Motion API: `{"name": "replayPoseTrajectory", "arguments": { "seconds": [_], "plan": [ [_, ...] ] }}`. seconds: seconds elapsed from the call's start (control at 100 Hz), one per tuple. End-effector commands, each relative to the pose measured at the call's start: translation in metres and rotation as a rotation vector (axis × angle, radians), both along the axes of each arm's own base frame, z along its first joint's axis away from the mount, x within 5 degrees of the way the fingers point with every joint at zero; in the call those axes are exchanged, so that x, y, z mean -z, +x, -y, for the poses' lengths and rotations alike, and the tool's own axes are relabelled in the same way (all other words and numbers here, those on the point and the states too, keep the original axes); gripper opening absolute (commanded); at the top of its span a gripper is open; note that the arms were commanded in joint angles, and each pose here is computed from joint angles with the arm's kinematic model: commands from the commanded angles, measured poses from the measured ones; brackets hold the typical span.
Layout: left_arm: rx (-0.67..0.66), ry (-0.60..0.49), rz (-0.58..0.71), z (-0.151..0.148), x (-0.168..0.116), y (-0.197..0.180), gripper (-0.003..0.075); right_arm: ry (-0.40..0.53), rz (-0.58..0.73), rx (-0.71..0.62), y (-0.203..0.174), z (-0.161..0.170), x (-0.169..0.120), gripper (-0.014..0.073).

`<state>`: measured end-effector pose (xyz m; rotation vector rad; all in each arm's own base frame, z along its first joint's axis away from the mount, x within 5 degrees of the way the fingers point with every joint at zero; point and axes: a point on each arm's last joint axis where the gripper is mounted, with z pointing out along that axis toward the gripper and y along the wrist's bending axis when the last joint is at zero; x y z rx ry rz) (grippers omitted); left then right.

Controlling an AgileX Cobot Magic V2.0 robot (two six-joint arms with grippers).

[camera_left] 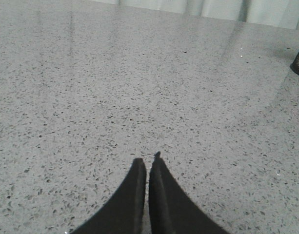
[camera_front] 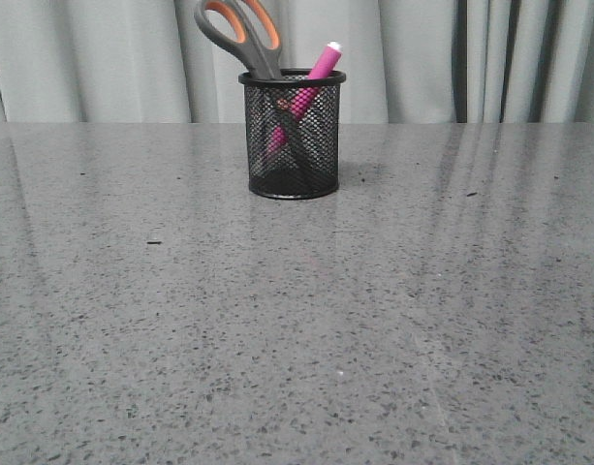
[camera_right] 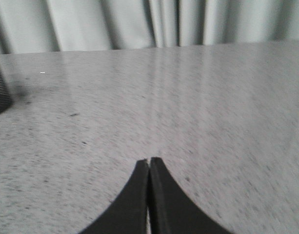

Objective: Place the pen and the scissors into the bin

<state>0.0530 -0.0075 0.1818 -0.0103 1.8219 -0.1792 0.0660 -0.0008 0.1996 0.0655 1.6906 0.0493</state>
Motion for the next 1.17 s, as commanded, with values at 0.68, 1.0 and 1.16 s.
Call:
{"name": "replayPoseTrajectory", "arguments": {
  "seconds": [0.68,1.0,1.16],
  "plan": [
    [-0.011,-0.019,0.048,-0.001,0.003,0.000,-0.0020,0.035,-0.082,0.156,-0.014,0.009,0.020,-0.0065],
    [-0.011,-0.019,0.048,-0.001,0.003,0.000,-0.0020,0.035,-0.082,0.156,-0.014,0.009,0.020,-0.0065],
    [-0.011,-0.019,0.048,-0.001,0.003,0.000,-0.0020,0.035,-0.082,0.156,-0.014,0.009,0.020,-0.0065]
  ]
}}
